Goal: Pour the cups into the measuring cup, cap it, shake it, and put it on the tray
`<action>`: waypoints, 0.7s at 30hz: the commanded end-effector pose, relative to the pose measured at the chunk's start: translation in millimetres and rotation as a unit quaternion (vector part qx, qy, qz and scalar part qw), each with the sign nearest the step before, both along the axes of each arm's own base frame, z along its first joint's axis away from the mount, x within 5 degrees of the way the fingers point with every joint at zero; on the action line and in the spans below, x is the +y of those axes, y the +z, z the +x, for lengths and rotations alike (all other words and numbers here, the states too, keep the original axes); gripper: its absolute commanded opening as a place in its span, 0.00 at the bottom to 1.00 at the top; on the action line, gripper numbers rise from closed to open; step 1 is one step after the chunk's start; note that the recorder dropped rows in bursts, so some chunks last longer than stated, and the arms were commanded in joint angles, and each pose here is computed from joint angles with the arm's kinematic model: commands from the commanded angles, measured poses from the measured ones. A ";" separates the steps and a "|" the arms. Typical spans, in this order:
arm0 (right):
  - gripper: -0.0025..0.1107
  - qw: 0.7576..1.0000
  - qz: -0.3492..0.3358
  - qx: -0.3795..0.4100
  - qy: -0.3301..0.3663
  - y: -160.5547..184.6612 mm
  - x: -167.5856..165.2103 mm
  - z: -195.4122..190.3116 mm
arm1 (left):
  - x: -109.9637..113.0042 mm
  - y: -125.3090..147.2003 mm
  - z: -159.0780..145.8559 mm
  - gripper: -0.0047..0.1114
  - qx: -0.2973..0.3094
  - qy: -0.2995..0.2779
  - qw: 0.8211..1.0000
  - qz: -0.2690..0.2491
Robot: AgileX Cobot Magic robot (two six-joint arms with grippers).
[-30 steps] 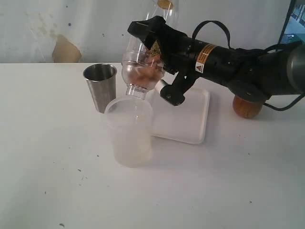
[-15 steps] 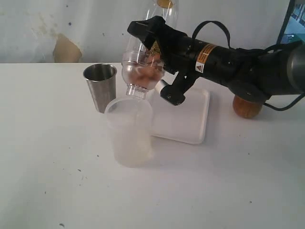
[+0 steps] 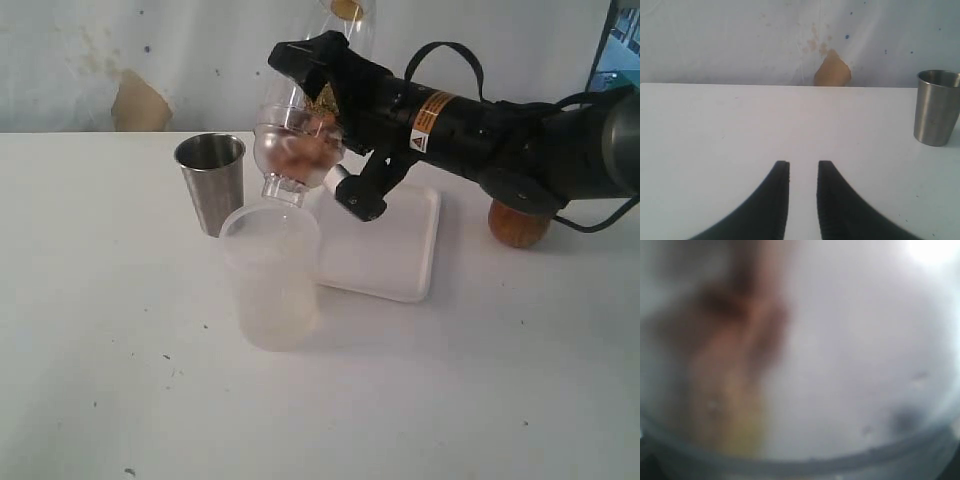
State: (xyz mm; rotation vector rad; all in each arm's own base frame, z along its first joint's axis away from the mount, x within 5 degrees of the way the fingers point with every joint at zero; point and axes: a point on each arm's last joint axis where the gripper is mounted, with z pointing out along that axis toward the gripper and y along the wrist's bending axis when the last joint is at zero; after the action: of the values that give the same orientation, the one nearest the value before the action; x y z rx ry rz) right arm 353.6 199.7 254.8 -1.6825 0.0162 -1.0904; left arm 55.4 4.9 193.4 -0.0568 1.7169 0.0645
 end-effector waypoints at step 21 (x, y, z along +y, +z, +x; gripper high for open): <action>0.02 0.999 0.036 -0.023 0.012 15.5 1.8 -2.9 | -0.3 -1.2 -0.1 0.22 -0.002 -0.001 1.000 -0.005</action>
State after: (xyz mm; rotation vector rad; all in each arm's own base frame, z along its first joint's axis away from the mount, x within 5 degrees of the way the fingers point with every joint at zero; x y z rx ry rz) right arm 352.9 200.3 256.4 -1.6620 0.0108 -1.0873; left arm 55.4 4.9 193.4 -0.0568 1.7169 0.0645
